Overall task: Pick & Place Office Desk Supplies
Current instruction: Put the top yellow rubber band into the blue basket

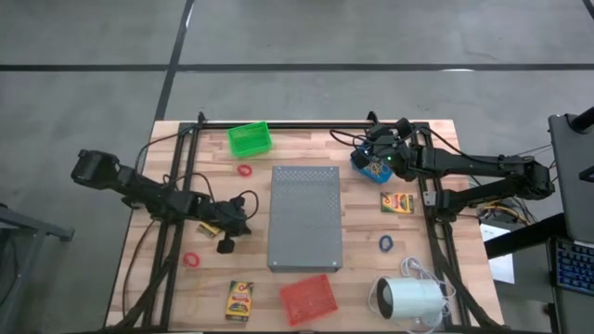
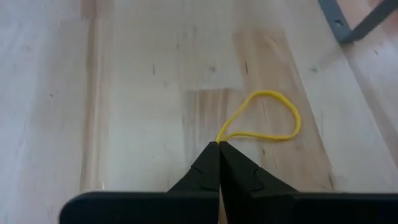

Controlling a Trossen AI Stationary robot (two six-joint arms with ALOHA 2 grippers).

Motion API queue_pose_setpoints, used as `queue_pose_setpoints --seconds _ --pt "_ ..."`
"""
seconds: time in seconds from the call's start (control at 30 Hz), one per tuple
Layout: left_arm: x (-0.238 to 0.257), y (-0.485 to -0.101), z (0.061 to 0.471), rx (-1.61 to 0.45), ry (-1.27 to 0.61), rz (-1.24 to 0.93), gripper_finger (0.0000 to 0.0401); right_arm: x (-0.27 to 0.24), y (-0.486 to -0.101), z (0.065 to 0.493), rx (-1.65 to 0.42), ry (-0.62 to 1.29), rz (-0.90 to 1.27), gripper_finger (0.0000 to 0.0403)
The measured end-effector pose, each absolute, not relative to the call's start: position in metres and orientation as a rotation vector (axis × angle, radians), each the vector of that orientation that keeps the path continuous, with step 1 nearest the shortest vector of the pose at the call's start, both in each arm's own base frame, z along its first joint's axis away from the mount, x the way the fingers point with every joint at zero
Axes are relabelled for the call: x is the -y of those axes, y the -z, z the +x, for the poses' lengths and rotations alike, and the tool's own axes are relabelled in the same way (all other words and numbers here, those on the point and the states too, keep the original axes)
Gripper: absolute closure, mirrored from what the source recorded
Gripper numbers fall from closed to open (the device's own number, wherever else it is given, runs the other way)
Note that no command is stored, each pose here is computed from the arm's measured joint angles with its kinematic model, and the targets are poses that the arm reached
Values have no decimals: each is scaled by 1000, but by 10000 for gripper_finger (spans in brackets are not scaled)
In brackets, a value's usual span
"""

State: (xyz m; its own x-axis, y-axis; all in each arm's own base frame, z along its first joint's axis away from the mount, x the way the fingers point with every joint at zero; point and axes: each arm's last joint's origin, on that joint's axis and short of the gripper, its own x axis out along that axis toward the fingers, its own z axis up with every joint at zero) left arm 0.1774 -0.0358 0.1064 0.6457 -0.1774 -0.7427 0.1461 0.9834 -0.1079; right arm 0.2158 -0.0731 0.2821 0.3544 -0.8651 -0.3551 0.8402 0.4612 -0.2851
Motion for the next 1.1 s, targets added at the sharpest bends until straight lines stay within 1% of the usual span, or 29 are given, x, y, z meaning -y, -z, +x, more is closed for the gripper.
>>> queue_pose_setpoints --seconds 0.23,0.57,0.9,1.1 --pt "35 -115 176 -803 185 -42 399 73 -282 216 -495 1103 -57 335" --pt "33 -139 165 -705 174 -44 399 73 -282 216 -495 1102 -57 323" --pt "26 -167 151 -525 33 -106 399 73 -282 216 -495 1102 -57 334" --pt "21 -179 145 -423 -74 -97 399 73 -282 216 -495 1102 -57 331"
